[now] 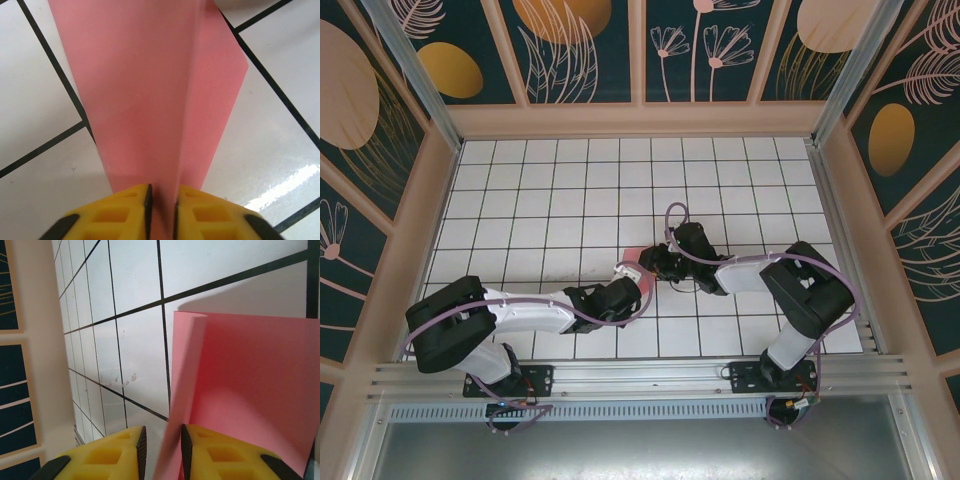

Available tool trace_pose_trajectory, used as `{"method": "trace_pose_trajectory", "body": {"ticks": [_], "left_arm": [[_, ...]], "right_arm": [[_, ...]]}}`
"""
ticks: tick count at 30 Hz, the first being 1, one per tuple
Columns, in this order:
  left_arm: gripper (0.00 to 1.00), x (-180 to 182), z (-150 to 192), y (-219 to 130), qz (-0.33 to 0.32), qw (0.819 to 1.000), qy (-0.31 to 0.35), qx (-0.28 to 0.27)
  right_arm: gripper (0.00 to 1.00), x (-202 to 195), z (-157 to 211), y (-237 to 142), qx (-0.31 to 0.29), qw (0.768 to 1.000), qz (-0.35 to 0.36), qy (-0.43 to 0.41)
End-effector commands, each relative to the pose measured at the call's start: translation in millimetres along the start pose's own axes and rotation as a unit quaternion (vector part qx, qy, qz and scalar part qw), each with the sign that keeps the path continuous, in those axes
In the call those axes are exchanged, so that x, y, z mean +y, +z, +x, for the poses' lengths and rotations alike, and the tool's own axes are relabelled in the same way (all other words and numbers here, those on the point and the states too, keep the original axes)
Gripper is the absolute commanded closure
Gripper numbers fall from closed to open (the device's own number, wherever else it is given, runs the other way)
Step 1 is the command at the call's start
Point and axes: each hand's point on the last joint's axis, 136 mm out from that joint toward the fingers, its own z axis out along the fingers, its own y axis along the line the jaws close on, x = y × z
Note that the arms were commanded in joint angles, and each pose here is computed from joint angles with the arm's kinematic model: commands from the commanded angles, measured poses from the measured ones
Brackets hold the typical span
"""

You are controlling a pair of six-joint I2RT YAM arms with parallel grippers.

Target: Fold a paper plane with a square sheet of paper (pick it up from the middle)

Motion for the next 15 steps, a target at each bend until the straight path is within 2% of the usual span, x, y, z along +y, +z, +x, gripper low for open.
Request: {"method": "trace_pose_trajectory", "body": {"ticks": [1,8,15], "left_arm": [[0.84,2,6,1,-0.005,1.000,0.004,0.001],[0.90,-13,-3,-3,0.035,0.999,0.012,-0.010],[0.91,-29,-11,-6,0.088,0.996,0.014,-0.014]], "right_arm": [[0.71,7,-5,-1,-0.003,1.000,-0.002,-0.015],[0.66,7,-6,-10,-0.013,1.000,0.013,-0.023],[0.55,0,-16,-43,-0.070,0.995,0.062,-0.033]]}}
